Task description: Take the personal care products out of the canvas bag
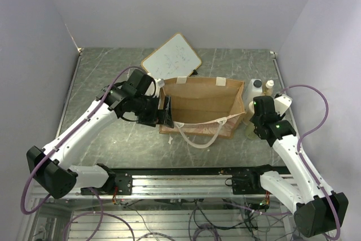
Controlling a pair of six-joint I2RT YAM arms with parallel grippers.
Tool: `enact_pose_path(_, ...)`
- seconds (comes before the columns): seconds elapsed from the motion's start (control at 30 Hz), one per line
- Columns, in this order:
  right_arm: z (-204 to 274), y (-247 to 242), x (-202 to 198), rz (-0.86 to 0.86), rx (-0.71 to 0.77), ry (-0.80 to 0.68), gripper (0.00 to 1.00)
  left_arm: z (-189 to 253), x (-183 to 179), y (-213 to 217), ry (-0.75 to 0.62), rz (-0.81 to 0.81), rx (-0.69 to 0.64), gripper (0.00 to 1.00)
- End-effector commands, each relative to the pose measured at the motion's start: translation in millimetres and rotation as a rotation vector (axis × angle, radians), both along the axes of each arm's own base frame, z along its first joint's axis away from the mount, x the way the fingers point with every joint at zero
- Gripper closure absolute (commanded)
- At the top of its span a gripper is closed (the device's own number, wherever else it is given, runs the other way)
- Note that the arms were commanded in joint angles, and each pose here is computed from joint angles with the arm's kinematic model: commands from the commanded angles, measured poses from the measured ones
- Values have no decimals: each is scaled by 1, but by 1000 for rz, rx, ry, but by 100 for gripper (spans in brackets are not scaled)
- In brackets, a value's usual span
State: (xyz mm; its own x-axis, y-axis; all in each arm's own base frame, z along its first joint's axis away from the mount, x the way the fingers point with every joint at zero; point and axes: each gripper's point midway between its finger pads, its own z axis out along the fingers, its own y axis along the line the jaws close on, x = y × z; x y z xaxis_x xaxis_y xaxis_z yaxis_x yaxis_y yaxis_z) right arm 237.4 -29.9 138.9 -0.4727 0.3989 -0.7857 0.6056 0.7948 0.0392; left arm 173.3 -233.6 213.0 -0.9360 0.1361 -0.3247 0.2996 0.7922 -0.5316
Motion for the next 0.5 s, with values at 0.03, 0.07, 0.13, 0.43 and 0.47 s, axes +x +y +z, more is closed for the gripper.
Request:
enact_pose_path(0.03, 10, 7, 8, -10, 59, -41, 59, 32, 15, 3, -139, 52, -32, 1)
enact_pose_path(0.07, 12, 7, 7, -18, 66, -44, 53, 37, 16, 4, -156, 63, -39, 1)
enact_pose_path(0.13, 21, 7, 5, -26, 74, -60, 39, 45, 19, 5, -182, 87, -54, 1)
enact_pose_path(0.43, 111, 14, 2, 117, 64, -178, 0, 97, 41, 35, -384, 242, -13, 1)
enact_pose_path(0.47, 128, 19, 3, 166, 68, -206, 0, 108, 43, 38, -417, 256, -15, 1)
